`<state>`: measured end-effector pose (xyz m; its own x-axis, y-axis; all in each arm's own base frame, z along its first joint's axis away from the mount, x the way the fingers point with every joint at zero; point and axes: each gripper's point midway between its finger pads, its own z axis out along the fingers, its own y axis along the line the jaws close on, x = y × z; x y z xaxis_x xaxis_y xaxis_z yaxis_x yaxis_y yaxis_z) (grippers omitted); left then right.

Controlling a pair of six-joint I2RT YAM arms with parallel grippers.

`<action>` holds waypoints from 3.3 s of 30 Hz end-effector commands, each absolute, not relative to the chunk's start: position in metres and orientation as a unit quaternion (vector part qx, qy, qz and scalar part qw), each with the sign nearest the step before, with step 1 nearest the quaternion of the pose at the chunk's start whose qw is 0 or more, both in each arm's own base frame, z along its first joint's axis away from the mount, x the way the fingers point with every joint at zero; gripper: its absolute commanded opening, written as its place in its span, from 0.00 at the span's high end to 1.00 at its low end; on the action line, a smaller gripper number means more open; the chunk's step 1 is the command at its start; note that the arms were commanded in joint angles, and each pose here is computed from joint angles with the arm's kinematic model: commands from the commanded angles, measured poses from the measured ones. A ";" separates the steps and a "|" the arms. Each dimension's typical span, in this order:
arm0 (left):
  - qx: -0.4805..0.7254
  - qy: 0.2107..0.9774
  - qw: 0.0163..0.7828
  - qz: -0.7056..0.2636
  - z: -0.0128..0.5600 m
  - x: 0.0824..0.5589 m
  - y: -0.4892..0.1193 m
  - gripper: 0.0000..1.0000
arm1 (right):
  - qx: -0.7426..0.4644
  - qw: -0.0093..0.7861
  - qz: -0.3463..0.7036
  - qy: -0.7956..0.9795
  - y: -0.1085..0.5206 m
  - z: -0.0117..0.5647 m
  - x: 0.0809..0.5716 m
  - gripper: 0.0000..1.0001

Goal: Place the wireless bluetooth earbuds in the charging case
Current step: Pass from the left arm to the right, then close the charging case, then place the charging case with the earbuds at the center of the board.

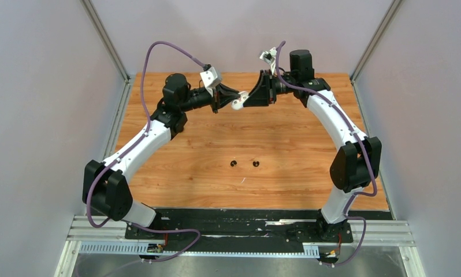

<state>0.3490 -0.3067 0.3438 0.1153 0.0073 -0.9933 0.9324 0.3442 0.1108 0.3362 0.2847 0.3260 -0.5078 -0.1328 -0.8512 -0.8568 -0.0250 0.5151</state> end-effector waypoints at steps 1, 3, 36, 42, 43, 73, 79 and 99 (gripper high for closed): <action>0.418 0.547 0.626 -0.367 0.364 0.356 -0.307 0.92 | -0.417 0.306 0.610 0.601 0.285 0.337 0.324 0.96; 0.408 0.561 0.627 -0.354 0.369 0.362 -0.302 0.77 | -0.416 0.308 0.608 0.602 0.284 0.337 0.324 1.00; 0.561 0.511 0.547 -0.354 0.334 0.305 -0.312 0.12 | -0.334 0.300 0.606 0.657 0.287 0.331 0.362 1.00; 0.552 0.517 0.588 -0.287 0.333 0.320 -0.308 0.13 | -0.317 0.296 0.608 0.665 0.283 0.326 0.369 1.00; 0.535 0.524 0.606 -0.267 0.340 0.328 -0.304 0.12 | -0.317 0.297 0.607 0.665 0.281 0.325 0.369 1.00; 0.185 0.855 0.445 -0.193 0.226 0.383 -0.182 0.00 | 0.017 0.187 0.407 0.894 0.140 0.075 0.399 0.94; 0.097 0.889 0.419 -0.159 0.207 0.398 -0.128 0.01 | 0.032 0.178 0.385 0.905 0.132 0.056 0.405 0.89; -0.028 0.954 0.293 -0.062 0.107 0.449 -0.023 0.05 | 0.081 0.245 0.274 0.926 0.039 0.071 0.428 0.26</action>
